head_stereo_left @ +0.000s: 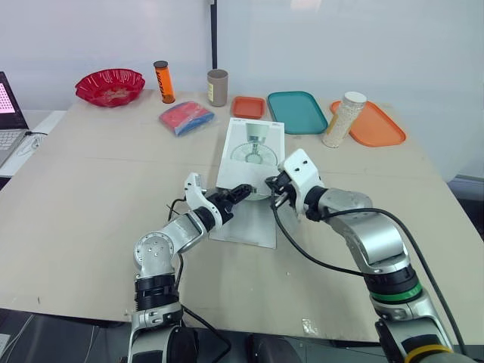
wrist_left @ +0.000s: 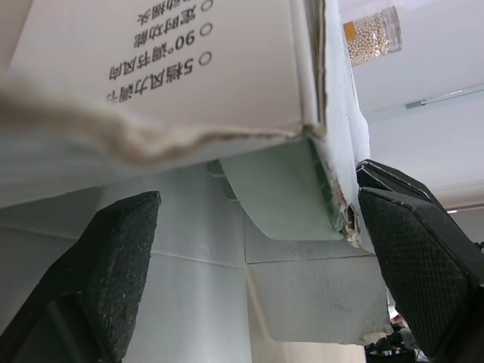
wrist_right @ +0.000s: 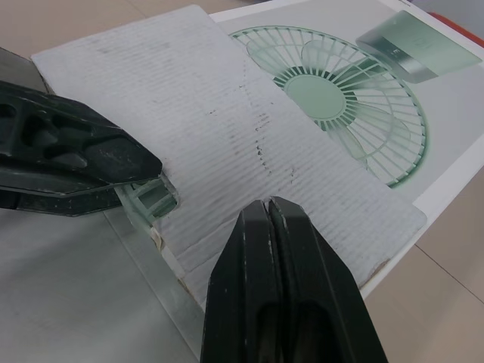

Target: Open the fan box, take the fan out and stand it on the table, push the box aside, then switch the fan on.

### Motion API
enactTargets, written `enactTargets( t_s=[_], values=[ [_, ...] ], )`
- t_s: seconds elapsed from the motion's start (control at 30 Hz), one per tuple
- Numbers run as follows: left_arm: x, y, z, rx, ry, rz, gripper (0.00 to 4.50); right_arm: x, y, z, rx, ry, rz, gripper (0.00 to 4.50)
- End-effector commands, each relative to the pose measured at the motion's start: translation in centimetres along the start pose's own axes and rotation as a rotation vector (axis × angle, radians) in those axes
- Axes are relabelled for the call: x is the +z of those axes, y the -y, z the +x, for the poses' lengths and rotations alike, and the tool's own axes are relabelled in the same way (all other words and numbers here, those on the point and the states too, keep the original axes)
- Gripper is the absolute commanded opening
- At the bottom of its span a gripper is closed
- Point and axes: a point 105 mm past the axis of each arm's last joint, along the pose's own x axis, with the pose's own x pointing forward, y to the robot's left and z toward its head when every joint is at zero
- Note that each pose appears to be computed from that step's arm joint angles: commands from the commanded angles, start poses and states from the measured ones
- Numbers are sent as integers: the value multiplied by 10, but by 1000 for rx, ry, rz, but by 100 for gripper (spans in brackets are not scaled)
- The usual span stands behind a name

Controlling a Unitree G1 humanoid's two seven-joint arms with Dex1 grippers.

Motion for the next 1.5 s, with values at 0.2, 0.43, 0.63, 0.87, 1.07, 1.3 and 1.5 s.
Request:
enactTargets(
  t_s=[0.2,0.43,0.63,0.87,1.07,1.3,1.5],
  values=[
    [-28,24,9,-104,-103,-16,374,-20,-10,4,37,-76,29,0],
    [-32,26,10,-116,-132,-12,374,-19,-11,4,37,-74,30,0],
    [-33,23,12,-104,-139,-22,374,-19,-11,4,34,-74,31,0],
    [-37,22,19,-92,-157,-38,374,-17,-11,4,29,-69,36,0],
    [-36,22,22,-89,-154,-34,374,-16,-11,4,27,-68,39,0],
    [-41,22,28,-72,-183,-22,374,-14,-11,5,26,-64,38,0],
    [-43,20,28,-55,-200,5,273,-13,-11,5,27,-60,38,0]
  ],
)
